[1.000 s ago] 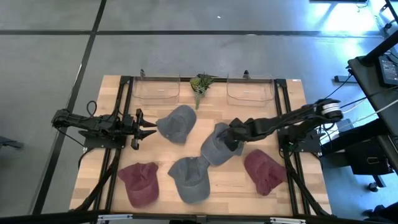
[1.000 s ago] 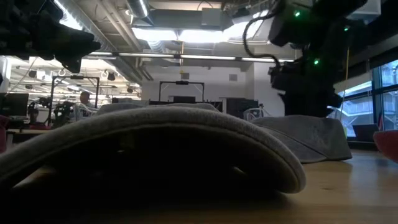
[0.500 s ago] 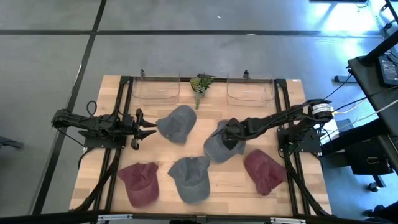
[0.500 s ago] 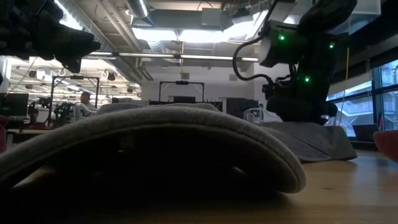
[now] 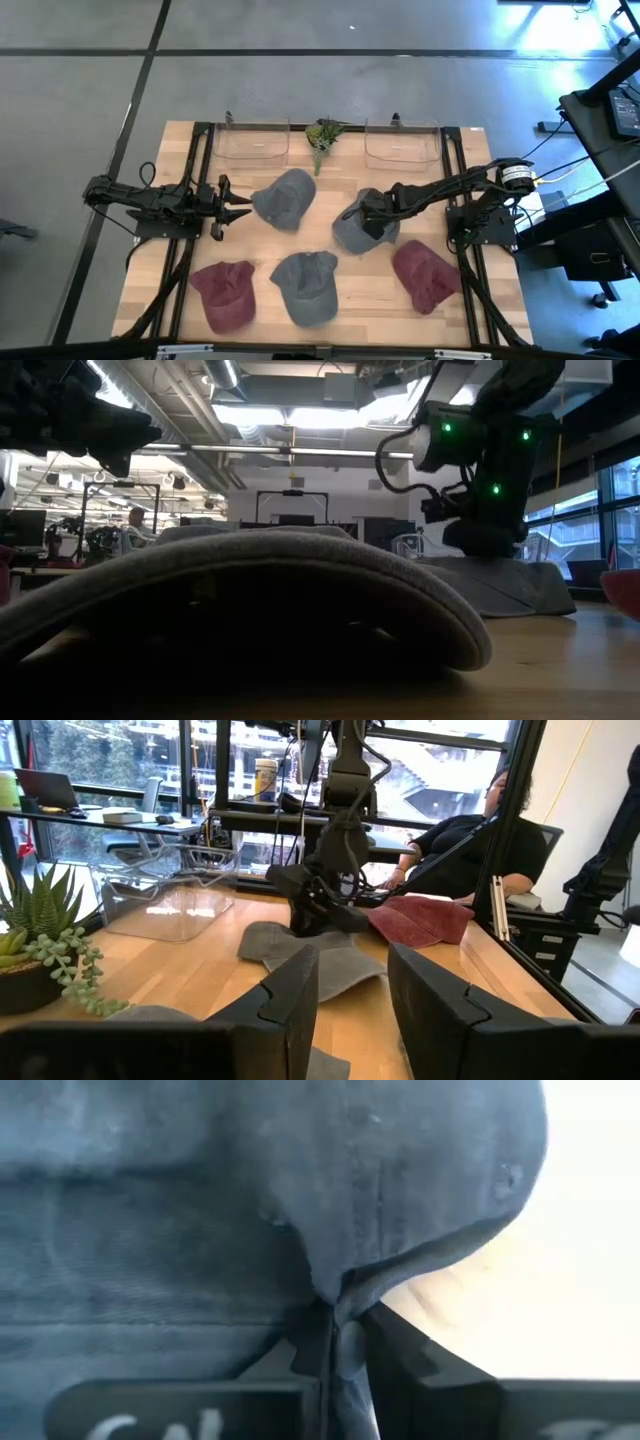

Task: Pick & Place hat
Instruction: Put the right gray cap into the right transparent bin

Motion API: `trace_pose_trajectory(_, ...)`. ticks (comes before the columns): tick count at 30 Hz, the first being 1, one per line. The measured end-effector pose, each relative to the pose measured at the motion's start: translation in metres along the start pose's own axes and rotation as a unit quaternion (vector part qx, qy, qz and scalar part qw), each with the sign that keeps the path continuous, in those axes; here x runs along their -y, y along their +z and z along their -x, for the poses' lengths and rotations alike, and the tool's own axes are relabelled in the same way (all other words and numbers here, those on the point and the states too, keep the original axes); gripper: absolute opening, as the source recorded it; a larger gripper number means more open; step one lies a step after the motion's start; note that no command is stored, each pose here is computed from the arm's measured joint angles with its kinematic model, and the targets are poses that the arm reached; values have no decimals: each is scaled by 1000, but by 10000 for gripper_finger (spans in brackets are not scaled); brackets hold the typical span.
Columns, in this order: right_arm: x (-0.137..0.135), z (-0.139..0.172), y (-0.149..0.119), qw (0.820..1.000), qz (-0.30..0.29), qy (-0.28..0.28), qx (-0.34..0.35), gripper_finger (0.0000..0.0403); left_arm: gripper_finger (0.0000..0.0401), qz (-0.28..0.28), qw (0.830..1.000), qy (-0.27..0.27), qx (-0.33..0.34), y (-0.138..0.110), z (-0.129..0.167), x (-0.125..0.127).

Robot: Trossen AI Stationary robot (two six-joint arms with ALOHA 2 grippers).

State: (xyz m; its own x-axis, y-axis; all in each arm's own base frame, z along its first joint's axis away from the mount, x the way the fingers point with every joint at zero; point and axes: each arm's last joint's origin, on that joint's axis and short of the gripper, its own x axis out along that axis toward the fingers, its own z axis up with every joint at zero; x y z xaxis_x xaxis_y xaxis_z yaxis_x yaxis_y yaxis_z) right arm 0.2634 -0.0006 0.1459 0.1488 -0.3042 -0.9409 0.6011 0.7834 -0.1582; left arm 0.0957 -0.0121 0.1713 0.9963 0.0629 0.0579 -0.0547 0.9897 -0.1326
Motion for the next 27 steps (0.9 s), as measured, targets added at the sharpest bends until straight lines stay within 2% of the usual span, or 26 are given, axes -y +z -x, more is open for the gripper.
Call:
trace_pose_trajectory(4, 3, 31, 13, 999, 13, 16, 25, 44, 118, 0, 1000, 0, 0, 0, 0, 0)
trace_pose_trajectory(11, 22, 93, 26, 997, 19, 1, 73, 44, 118, 0, 1000, 0, 0, 0, 0, 0)
trace_pose_trajectory(16, 41, 145, 32, 992, -3, 0, 127, 44, 118, 0, 1000, 0, 0, 0, 0, 0)
trace_pose_trajectory(22, 71, 197, 37, 973, -31, -52, 223, 44, 120, -9, 1000, 0, 0, 0, 0, 0)
trace_pose_trajectory(27, 102, 222, 45, 959, -59, -98, 260, 44, 118, -12, 1000, 0, 0, 0, 0, 0)
